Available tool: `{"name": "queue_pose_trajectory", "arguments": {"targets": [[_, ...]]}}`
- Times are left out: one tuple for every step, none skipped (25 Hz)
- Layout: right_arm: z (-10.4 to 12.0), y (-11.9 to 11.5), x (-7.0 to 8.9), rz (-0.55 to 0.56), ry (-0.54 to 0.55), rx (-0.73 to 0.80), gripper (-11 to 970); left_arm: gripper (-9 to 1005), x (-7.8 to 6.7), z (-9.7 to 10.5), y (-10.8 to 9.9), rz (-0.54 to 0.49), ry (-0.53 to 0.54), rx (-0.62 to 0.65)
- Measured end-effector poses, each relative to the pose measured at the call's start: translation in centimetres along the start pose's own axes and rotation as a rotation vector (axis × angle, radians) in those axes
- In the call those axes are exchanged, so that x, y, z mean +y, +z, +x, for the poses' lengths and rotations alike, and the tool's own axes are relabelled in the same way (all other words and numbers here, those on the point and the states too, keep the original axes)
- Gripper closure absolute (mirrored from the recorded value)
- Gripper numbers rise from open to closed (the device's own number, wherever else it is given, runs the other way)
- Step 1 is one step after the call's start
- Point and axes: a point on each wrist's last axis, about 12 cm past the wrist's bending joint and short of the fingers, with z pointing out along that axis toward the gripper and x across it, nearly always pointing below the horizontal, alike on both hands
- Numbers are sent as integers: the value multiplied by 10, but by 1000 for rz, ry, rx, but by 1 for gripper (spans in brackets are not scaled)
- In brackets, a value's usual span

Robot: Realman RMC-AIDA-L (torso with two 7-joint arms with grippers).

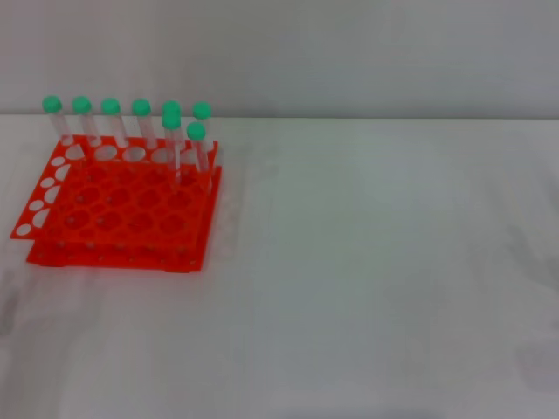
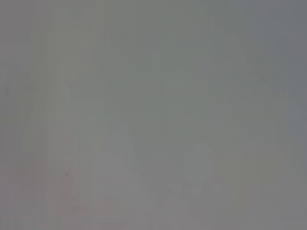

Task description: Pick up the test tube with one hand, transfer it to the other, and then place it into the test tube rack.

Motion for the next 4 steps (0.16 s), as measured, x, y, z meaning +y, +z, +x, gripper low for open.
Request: {"name": "queue_pose_trajectory", "arguments": {"targets": [[0, 0, 0, 0, 0, 0, 125, 326, -2, 0, 3, 8, -5, 1], [0, 1, 0, -1, 1, 0, 125, 326, -4, 1, 6, 22, -10, 3], [0, 1, 0, -1, 3, 0, 125, 326, -6, 1, 9, 34, -12, 6], [0, 1, 1, -2, 6, 1, 125, 326, -8, 1, 11, 44, -13, 8]]}}
